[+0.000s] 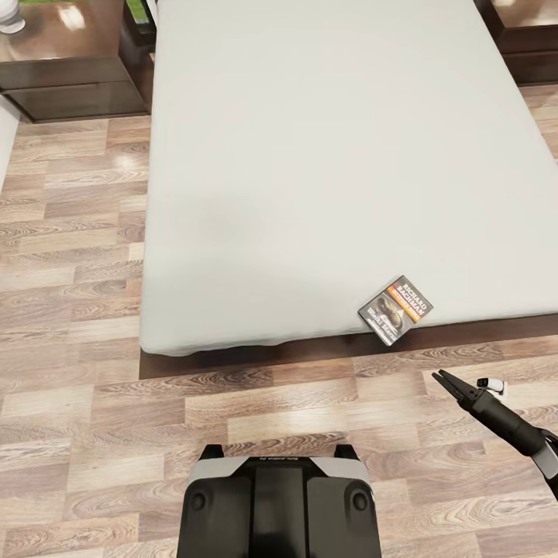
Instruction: In the bedroom, move the book from the bed onto either nightstand, and place the two sandals side by side next to the bed.
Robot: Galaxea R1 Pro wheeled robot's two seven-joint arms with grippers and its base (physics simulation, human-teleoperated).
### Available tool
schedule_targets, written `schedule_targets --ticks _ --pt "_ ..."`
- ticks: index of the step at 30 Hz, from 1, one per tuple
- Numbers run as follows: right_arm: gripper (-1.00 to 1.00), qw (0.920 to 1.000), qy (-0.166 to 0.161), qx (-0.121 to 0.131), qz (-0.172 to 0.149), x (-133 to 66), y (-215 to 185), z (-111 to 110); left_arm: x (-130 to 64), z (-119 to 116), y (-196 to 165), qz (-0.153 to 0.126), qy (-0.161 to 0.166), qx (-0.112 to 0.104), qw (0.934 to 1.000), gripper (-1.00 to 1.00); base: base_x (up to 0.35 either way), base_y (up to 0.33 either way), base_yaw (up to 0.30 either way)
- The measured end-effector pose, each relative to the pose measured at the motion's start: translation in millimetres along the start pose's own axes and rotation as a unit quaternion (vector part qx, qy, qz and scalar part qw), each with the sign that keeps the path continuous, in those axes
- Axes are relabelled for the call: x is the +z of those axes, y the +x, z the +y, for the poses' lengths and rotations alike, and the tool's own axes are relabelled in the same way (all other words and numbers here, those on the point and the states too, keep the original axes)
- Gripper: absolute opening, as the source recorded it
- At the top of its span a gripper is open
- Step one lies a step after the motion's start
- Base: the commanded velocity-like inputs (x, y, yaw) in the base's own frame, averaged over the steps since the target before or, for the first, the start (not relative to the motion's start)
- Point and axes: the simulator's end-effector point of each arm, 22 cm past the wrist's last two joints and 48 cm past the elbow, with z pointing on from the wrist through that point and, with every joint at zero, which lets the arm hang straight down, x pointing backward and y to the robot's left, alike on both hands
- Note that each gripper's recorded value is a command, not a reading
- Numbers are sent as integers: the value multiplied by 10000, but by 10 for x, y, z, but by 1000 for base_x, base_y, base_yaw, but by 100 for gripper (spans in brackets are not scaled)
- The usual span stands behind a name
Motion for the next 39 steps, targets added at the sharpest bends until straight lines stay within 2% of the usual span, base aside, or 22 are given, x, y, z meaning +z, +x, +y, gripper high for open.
schedule_targets --ticks 17,39 --pt "100 10000 -4 19 16 37 16 -49 18 -33 -44 -3 -1 2 10000 100 0 0 0" --pt "100 10000 3 -16 54 169 35 -285 110 -205 -238 -10 8 16 10000 100 0 0 0"
